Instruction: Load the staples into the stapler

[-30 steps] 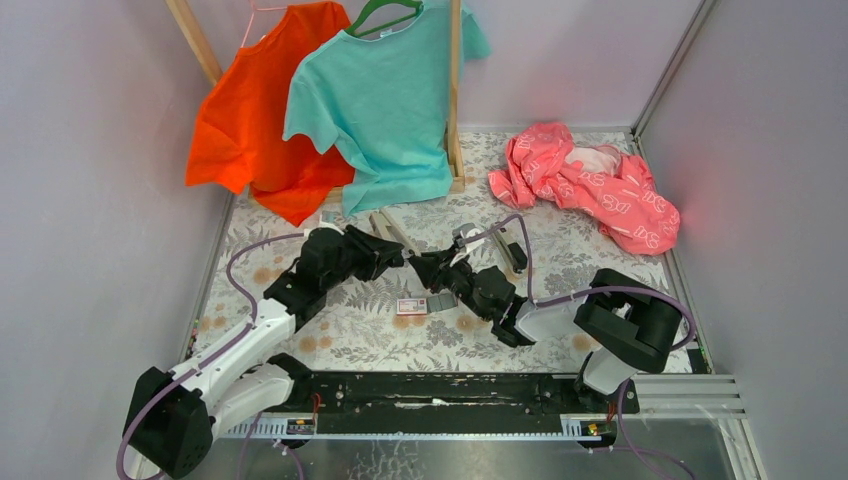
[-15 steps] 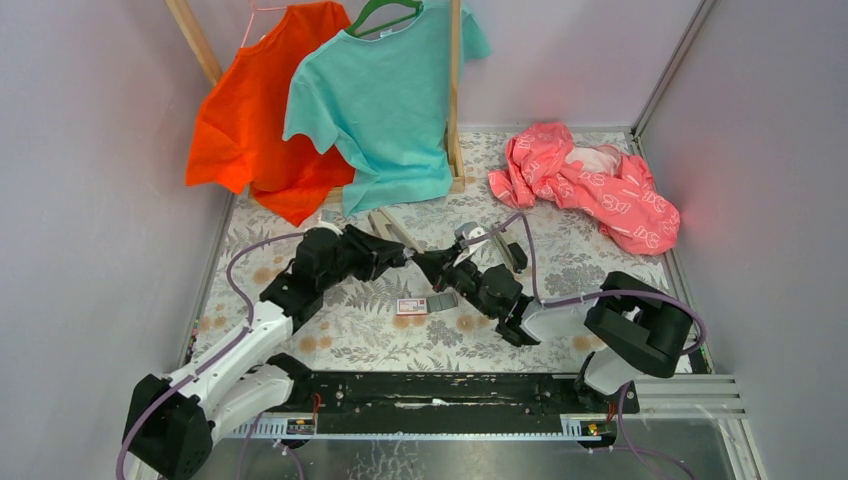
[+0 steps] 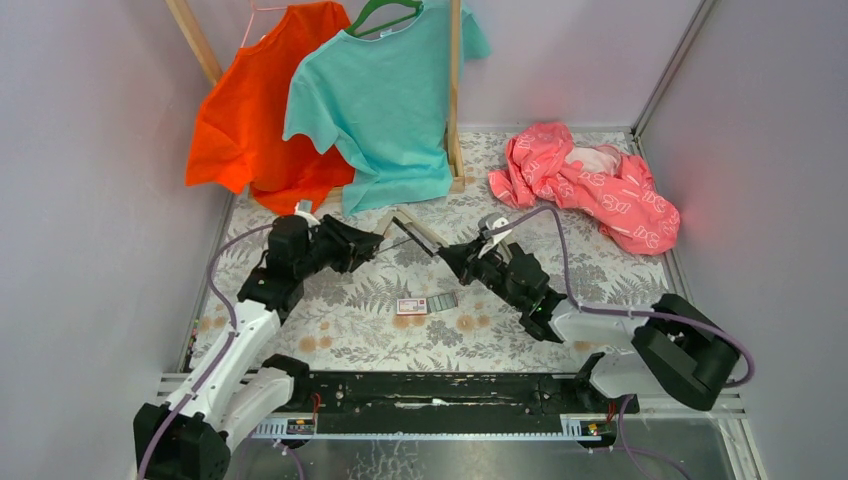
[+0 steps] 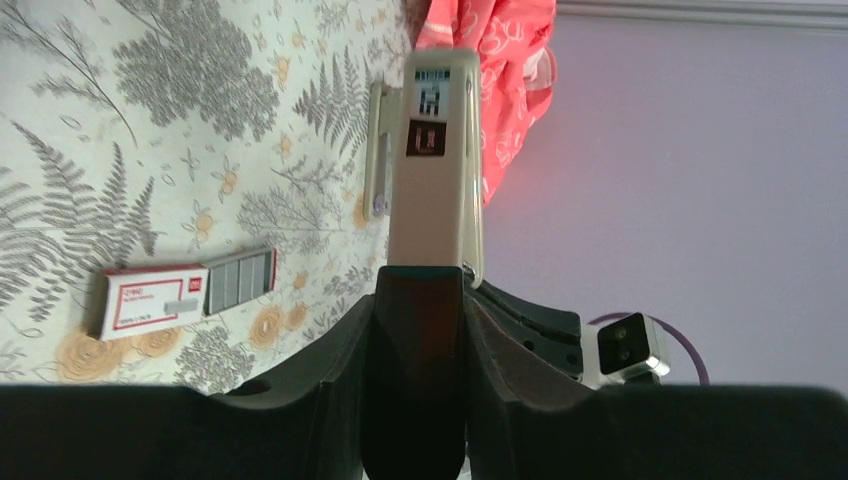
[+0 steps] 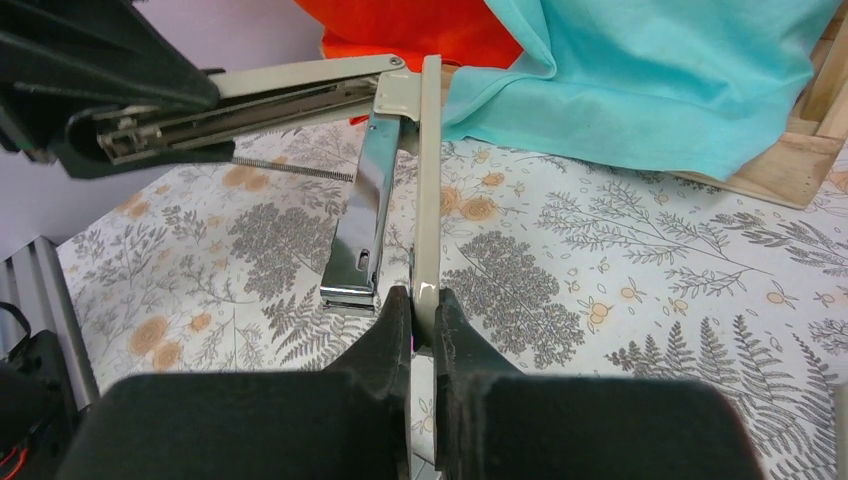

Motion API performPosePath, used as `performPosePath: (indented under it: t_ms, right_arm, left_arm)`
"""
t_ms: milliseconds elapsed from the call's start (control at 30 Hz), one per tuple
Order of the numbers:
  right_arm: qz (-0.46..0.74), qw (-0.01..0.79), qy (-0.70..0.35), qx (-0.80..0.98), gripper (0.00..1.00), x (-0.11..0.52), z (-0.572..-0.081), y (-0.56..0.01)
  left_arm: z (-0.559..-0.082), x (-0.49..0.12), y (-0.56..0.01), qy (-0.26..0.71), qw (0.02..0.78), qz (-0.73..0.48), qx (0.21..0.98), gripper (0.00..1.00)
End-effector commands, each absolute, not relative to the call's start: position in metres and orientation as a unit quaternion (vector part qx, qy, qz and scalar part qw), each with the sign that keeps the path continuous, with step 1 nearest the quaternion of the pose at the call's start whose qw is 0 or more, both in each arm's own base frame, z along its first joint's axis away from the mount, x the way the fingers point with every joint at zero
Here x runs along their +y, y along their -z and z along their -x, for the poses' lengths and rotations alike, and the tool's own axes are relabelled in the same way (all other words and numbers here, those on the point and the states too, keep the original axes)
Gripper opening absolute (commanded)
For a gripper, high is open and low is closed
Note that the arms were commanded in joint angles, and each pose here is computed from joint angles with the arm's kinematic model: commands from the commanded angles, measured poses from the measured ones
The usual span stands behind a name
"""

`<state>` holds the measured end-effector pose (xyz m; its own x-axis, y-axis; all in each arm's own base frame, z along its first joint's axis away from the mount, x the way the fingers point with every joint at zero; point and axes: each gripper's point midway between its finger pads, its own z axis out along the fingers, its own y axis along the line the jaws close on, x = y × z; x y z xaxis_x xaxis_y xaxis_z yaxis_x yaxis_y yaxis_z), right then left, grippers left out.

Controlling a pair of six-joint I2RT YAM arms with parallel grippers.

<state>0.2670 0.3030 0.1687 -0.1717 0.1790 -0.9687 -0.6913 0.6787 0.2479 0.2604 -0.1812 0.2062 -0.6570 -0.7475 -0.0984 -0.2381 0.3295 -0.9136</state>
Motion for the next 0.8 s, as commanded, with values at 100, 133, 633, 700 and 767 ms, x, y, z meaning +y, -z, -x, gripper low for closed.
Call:
performPosePath:
  t_ms: [100,133,633,700,767]
  right_arm:
    - [0.174,0.639,-0.320,0.678,0.00,0.260,-0.278,-0.187]
    - [0.174,0.636,-0.328,0.676,0.00,0.258,-0.276,-0.189]
    - [0.174,0.564,-0.481,0.648,0.00,0.249,-0.249,-0.239]
    - [0.169,0.549,-0.511,0.639,0.00,0.250,-0.246,-0.245]
    - [0.165,0.534,-0.538,0.631,0.00,0.254,-0.243,-0.251]
  left_arm:
    - [-0.289,-0.123,-0.203,0.389,0.331,0.317,0.799,0.01]
    - [-0.293,-0.117,-0.202,0.377,0.335,0.318,0.803,0.02]
    - [-0.313,-0.069,-0.149,0.312,0.340,0.370,0.806,0.33]
    - [-0.312,-0.066,-0.141,0.306,0.338,0.379,0.805,0.34]
    - [-0.311,-0.064,-0.135,0.300,0.338,0.385,0.804,0.36]
